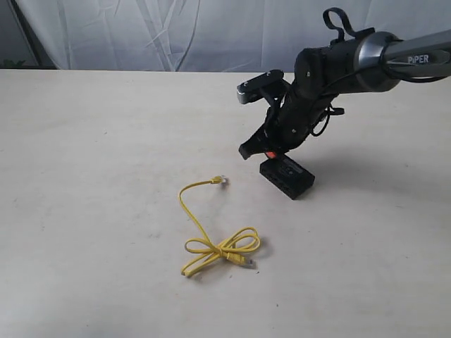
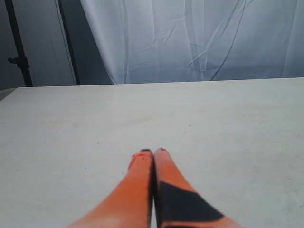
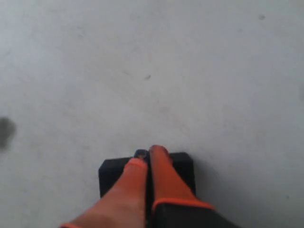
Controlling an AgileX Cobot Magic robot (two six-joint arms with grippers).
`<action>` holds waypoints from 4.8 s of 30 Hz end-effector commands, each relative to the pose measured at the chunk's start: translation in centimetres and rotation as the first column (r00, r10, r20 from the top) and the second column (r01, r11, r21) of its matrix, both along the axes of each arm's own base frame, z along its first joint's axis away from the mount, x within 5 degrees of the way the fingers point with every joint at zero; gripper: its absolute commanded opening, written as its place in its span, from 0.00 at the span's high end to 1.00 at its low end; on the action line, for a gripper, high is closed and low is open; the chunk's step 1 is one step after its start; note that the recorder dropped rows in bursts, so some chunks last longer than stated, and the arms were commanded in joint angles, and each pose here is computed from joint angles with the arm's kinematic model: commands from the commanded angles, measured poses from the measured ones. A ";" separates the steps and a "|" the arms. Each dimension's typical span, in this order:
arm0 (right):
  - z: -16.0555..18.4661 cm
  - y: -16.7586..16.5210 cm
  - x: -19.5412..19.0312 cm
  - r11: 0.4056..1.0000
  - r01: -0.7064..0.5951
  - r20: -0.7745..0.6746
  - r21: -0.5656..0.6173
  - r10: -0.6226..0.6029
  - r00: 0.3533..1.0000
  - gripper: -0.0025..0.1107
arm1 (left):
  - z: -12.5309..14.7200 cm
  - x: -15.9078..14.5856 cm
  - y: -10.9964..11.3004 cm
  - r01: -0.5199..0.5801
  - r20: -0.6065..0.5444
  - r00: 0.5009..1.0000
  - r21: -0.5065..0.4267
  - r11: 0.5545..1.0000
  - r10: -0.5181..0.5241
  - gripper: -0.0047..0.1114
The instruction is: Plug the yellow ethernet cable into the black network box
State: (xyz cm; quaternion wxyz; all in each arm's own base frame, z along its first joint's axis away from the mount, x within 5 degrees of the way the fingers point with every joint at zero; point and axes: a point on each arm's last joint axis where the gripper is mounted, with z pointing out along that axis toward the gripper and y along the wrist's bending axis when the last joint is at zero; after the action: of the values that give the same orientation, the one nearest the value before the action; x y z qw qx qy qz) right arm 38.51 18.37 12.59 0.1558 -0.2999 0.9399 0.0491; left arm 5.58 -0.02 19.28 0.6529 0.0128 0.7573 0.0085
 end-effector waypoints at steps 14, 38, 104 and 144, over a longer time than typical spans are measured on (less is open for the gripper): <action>5.8 -5.2 -0.9 0.981 0.187 -0.140 0.047 -0.179 0.974 0.98 | 0.0 0.0 0.0 -0.002 0.010 1.000 -0.003 1.000 0.002 0.96; 4.3 -11.0 -4.0 0.892 0.398 -0.231 0.214 -0.350 0.908 0.98 | 0.0 0.0 0.0 -0.002 0.007 1.000 -0.003 1.000 0.002 0.96; 4.3 -11.0 -3.9 0.891 0.401 -0.229 0.215 -0.353 0.907 0.98 | 5.5 -0.6 0.1 0.021 0.404 0.914 -0.123 0.992 0.030 0.96; 4.5 -10.5 -3.9 0.856 0.440 -0.269 0.271 -0.371 0.889 0.98 | 12.2 21.3 -11.4 0.591 -0.724 0.590 0.086 0.802 -0.357 0.96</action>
State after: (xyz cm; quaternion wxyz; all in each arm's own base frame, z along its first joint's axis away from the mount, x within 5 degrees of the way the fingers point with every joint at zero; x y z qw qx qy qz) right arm 34.81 7.99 16.76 0.1133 -0.0549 0.9731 0.1929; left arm 25.69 -9.49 31.71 0.3155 0.2944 0.9006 -0.0519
